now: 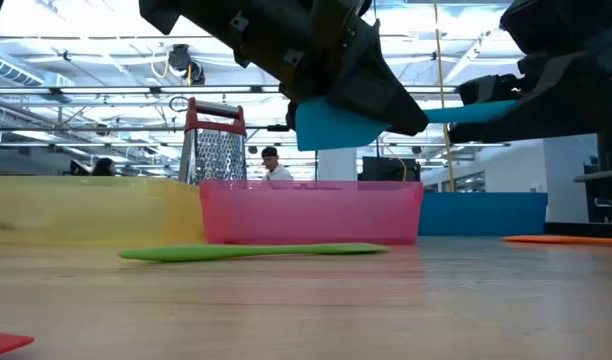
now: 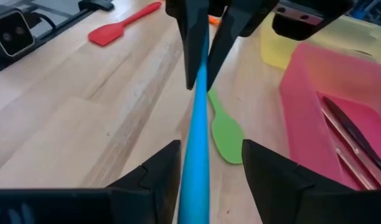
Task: Pick & Place Kitchen Items
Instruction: Put the blue spatula into the blue bin, then put the green spatula into the blue bin
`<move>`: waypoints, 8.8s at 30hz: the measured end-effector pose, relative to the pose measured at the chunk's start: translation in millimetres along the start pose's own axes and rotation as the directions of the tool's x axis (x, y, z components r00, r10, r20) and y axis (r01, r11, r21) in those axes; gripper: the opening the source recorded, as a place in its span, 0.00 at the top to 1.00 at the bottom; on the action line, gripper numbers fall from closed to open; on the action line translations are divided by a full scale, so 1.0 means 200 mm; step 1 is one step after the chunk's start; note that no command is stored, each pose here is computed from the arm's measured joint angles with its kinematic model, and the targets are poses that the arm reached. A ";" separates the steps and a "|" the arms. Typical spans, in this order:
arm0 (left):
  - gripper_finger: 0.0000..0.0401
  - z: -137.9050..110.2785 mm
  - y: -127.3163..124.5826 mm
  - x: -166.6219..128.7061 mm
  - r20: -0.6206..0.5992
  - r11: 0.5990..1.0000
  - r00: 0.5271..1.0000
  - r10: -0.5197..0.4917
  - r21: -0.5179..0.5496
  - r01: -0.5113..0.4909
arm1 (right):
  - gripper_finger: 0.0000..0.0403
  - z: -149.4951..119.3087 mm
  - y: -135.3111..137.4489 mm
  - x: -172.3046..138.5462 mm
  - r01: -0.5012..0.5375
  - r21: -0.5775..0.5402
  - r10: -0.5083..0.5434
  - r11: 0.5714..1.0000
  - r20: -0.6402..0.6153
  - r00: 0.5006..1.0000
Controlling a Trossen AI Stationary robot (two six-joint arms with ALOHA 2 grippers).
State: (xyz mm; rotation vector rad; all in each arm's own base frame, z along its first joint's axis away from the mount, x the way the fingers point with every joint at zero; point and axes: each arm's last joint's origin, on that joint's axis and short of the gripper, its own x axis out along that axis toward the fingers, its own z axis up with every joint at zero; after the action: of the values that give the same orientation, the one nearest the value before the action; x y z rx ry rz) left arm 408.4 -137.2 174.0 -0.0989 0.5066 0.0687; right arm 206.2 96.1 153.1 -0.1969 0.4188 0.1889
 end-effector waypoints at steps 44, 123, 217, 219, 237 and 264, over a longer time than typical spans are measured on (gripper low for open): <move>0.66 0.01 0.08 0.03 -0.008 0.999 0.999 0.038 0.021 -0.037 | 0.93 -0.02 0.01 0.00 -0.054 0.054 0.055 0.997 -0.035 0.998; 0.60 0.33 0.16 -0.37 0.080 0.980 0.984 0.162 0.102 -0.170 | 0.93 -0.31 -0.81 -0.52 0.769 0.148 -0.527 0.622 -0.646 0.552; 0.60 0.29 0.10 -0.39 0.031 0.991 0.990 0.135 0.016 -0.135 | 0.67 0.01 -0.63 -0.51 0.187 0.444 -0.220 0.876 0.022 0.975; 0.60 0.27 0.07 -0.40 0.023 0.992 0.992 0.124 0.023 -0.124 | 0.68 0.02 -0.59 -0.49 0.179 0.420 -0.211 0.890 0.032 0.977; 0.60 -0.17 -0.05 -0.24 -0.378 0.968 0.902 0.210 -0.049 -0.246 | 0.62 0.12 -0.30 -0.36 -0.015 0.306 -0.017 0.952 0.104 0.994; 0.60 -0.78 -0.10 -0.42 -0.113 0.949 0.970 0.217 -0.206 -0.237 | 0.46 0.18 -0.21 -0.24 -0.031 0.291 -0.034 0.956 0.216 0.976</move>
State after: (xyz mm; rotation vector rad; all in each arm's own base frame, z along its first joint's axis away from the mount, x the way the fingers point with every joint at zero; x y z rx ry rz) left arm 261.3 -178.5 80.2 -0.2594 0.5974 0.3480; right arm 187.2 56.7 211.5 0.1158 0.2225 0.1427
